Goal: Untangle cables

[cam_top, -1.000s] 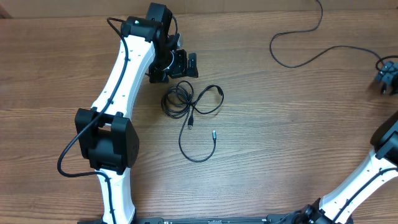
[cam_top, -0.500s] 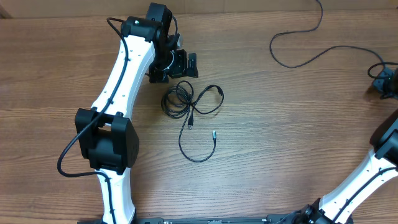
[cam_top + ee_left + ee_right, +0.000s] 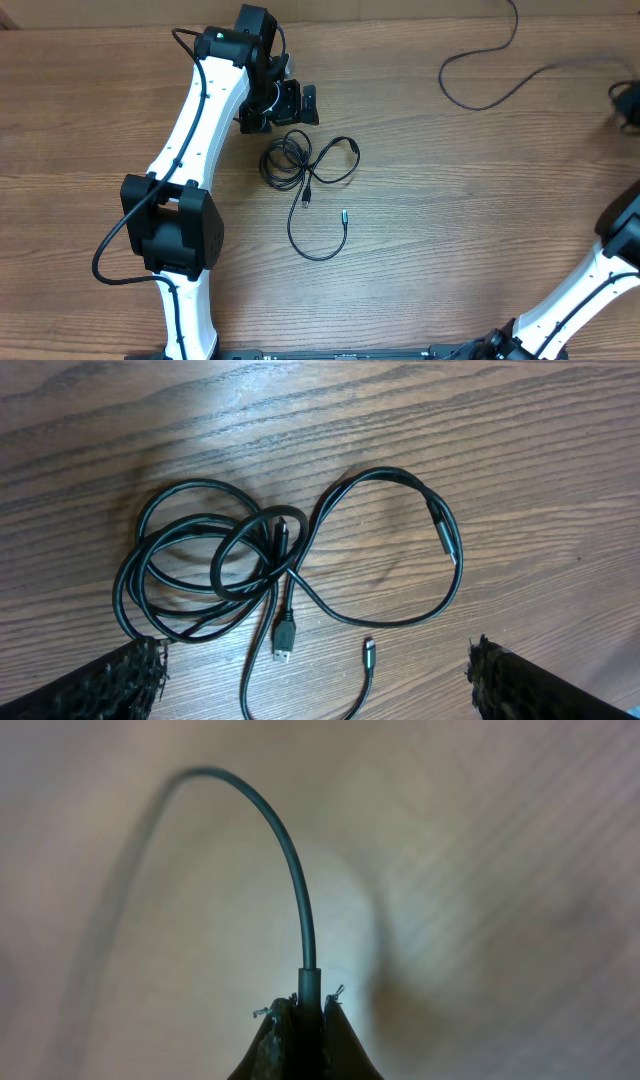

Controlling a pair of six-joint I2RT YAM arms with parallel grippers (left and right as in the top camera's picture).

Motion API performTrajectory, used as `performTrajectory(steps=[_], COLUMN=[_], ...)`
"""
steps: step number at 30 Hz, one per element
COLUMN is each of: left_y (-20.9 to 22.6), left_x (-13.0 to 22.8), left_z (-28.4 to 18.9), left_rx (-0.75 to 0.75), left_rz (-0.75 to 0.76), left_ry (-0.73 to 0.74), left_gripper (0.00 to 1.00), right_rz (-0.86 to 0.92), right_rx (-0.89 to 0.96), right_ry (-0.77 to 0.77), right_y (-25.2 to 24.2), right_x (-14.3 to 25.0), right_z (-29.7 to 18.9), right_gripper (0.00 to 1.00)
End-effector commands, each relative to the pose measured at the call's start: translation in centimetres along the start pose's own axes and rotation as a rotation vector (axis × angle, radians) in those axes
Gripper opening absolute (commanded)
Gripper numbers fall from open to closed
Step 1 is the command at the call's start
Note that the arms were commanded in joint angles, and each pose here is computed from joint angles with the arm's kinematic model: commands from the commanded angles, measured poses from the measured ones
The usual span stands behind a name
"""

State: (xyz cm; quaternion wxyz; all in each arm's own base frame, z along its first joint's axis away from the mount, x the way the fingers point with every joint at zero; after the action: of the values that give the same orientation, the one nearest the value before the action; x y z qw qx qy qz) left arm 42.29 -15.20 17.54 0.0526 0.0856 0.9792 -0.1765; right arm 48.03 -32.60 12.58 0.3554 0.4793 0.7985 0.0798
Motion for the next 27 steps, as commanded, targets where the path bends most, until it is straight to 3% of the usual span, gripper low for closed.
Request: performTrajectory(steps=[1, 7, 8, 11, 12, 14, 27], left_y=[-0.5, -0.5, -0.5, -0.5, -0.5, -0.5, -0.5], left_x=[-0.2, -0.2, -0.2, -0.2, -0.2, -0.2, -0.2], left_z=[-0.7, -0.7, -0.7, -0.7, -0.7, -0.7, -0.8], left_rx=[-0.003, -0.003, -0.003, -0.003, -0.003, -0.003, -0.003], left_rz=[0.038, 0.038, 0.038, 0.038, 0.038, 0.038, 0.038], left_ry=[-0.025, -0.025, -0.025, -0.025, -0.025, -0.025, -0.025], left_gripper=[1.0, 1.0, 1.0, 1.0, 1.0, 1.0, 1.0], right_rz=[0.081, -0.169, -0.228, -0.277, -0.281, -0.29, -0.329], right_rx=[-0.315, -0.444, -0.428, -0.309, -0.264, -0.213, -0.17], right_ry=[-0.077, -0.076, -0.081, -0.118, -0.131, -0.142, -0.009], right_y=[8.7, 15.0, 15.6, 16.5, 16.7, 17.0, 17.9], right_x=[-3.8, -0.8, 0.1, 1.9, 2.4, 3.2, 8.3], right_z=[-7.5, -7.4, -7.0, -5.7, -5.3, -4.9, -3.0], right_gripper=[0.04, 0.04, 0.11, 0.82, 0.92, 0.95, 0.93])
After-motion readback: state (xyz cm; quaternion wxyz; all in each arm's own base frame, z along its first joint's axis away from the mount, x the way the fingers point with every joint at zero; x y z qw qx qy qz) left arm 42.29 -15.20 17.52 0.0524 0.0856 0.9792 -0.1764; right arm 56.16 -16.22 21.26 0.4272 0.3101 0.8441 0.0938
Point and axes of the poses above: each gripper's point midway between its finger pads, its own z axis out along the fingers, its own y axis along the line the jaws close on, x = y × z, the point moved 4 cm from there along -z, back along the fingers, and after that the axes turned 10 degrees about z, right-handed, at the moved point
